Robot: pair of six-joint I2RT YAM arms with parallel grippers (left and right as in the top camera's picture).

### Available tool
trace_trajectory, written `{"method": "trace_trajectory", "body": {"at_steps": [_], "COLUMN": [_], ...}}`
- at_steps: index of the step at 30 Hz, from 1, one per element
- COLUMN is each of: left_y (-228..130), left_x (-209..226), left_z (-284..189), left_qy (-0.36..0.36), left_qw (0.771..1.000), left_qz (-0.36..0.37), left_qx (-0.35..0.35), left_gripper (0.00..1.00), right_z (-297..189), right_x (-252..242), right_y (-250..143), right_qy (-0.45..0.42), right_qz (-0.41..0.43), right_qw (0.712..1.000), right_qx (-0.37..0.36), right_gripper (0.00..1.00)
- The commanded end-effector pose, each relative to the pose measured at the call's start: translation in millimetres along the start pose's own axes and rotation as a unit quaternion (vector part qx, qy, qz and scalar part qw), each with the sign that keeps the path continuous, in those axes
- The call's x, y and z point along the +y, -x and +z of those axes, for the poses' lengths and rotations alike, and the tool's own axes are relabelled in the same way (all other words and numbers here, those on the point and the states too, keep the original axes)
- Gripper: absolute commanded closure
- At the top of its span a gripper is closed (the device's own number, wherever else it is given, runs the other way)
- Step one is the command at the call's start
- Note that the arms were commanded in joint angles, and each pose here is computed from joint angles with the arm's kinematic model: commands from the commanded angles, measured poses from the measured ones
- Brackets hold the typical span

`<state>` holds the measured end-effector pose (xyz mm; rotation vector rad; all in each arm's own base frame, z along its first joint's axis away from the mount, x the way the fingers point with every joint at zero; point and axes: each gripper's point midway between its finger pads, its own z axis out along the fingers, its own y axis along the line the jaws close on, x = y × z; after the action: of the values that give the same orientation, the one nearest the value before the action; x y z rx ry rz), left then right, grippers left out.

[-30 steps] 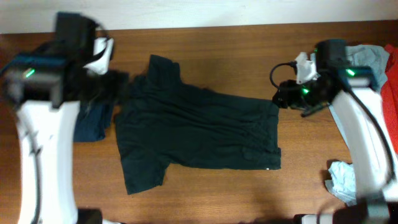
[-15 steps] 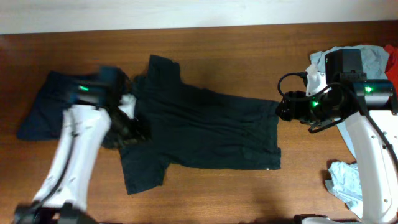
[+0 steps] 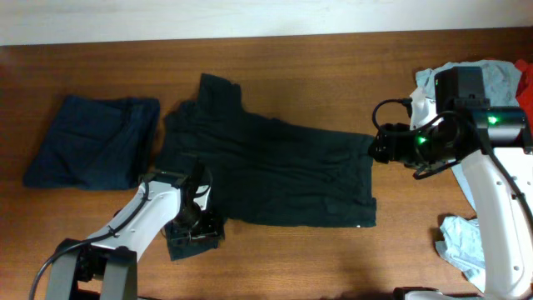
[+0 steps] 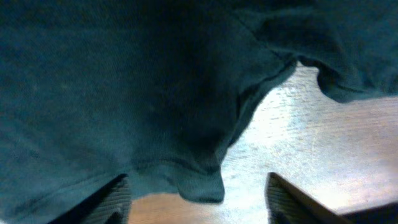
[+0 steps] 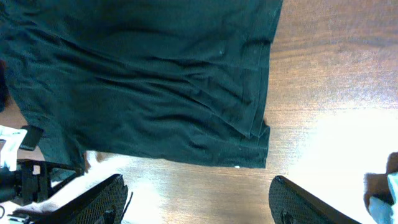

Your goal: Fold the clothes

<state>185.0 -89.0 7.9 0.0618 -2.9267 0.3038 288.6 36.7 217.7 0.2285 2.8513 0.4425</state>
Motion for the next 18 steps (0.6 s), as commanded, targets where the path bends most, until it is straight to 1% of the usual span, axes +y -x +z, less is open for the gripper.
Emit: {"method": "trace_trajectory", "body": {"at_steps": [1, 2, 4, 7, 9, 10, 11, 12, 15, 18], "left_y": [-3.1, -2.3, -1.6, -0.7, -2.5, -2.8, -3.0, -1.9, 1.9, 7.4], "left_x": [0.9, 2.7, 5.8, 7.8, 7.4, 6.7, 5.5, 3.7, 1.2, -4.6], "left_z": [7.6, 11.0, 17.0, 24.3, 27.1, 27.1, 26.3, 25.1, 18.7, 1.8], "left_qy": [-0.002, 0.003, 0.01, 0.015, 0.013, 0.011, 0.007, 0.003, 0.002, -0.001], "left_qw": [1.0, 1.0, 0.999, 0.998, 0.997, 0.997, 0.997, 0.997, 0.998, 0.998], "left_qz": [-0.011, -0.014, -0.028, -0.051, -0.062, -0.063, -0.063, -0.062, -0.06, -0.055], "left_qx": [0.009, 0.013, 0.021, 0.03, 0.039, 0.04, 0.04, 0.039, 0.033, 0.021], "left_gripper": [0.43, 0.47, 0.5, 0.52, 0.71, 0.87, 0.98, 1.0, 0.99, 0.99], "right_z": [8.3, 9.8, 11.2, 12.6, 14.6, 16.2, 18.5, 22.5, 33.2, 52.7], "right_x": [-6.8, -7.5, -8.2, -8.9, -9.8, -10.6, -11.6, -13.4, -17.9, -26.5], "right_y": [-5.8, -7.3, -8.7, -10.1, -12.1, -13.7, -15.9, -19.5, -27.8, -45.8], "right_qy": [-0.011, -0.011, -0.012, -0.012, -0.013, -0.014, -0.014, -0.015, -0.018, -0.025], "right_qz": [0.006, 0.007, 0.008, 0.009, 0.01, 0.011, 0.012, 0.015, 0.031, 0.064], "right_qw": [1.0, 1.0, 1.0, 1.0, 0.999, 0.999, 0.999, 0.999, 0.998, 0.994], "right_qx": [0.015, 0.018, 0.021, 0.024, 0.028, 0.031, 0.035, 0.043, 0.058, 0.088], "right_gripper": [0.22, 0.22, 0.22, 0.22, 0.22, 0.22, 0.21, 0.21, 0.21, 0.21]}}
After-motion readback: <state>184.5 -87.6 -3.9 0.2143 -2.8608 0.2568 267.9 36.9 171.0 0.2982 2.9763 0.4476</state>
